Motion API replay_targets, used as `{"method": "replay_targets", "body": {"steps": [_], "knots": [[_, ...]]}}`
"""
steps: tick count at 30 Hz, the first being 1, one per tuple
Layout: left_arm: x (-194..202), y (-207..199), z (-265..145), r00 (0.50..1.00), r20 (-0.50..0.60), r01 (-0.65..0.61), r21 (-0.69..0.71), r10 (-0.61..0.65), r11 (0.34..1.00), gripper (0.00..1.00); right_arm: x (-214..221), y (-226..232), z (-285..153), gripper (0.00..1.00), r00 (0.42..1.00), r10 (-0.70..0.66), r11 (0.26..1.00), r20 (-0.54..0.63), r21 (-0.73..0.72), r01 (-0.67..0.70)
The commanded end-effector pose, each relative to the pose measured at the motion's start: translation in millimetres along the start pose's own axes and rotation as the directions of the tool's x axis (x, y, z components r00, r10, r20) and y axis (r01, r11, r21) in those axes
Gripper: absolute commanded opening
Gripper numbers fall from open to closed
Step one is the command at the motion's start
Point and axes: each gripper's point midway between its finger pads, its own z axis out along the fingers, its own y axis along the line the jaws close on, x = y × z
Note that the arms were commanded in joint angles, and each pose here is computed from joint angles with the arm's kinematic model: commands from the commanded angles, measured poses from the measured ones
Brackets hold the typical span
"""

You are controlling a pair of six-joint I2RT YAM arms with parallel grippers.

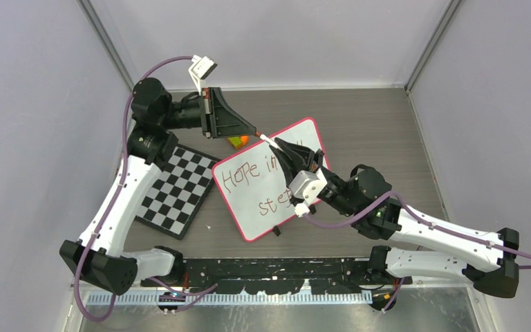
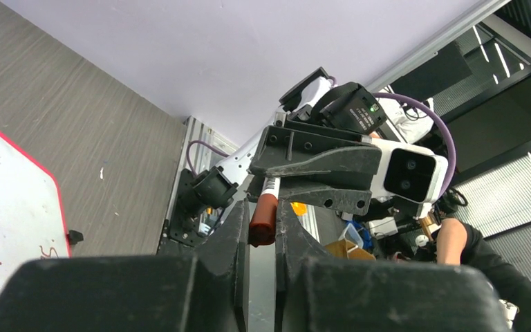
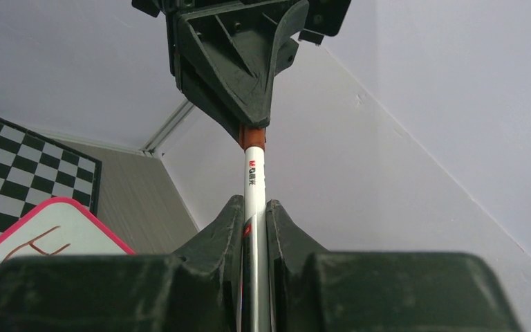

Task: Write a sentence on the whiteboard
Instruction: Close the whiteboard marker at the center of the board.

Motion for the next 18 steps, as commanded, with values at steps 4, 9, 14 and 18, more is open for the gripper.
{"method": "replay_targets", "body": {"steps": [4,9,14,18], "knots": [[11,-18,2,0.999,-0.021,-0.046,0.043,0.047,0.998,0.00,-17,-32,5,0.00,0.996,0.086,0.993,-0.007,0.078,-0.085],[31,-11,14,0.996,-0.076,0.059,0.064,-0.054,0.996,0.00,-16,-18,11,0.00,0.999,-0.040,0.999,0.011,0.001,0.040],[58,-6,27,0.971,-0.151,0.200,0.073,-0.187,0.977,0.00,-5,-9,20,0.00,0.978,-0.209,0.976,0.023,-0.050,0.210],[68,-5,32,0.956,-0.171,0.254,0.086,-0.237,0.963,0.00,9,5,18,0.00,0.942,-0.330,0.933,0.052,-0.133,0.334]]}}
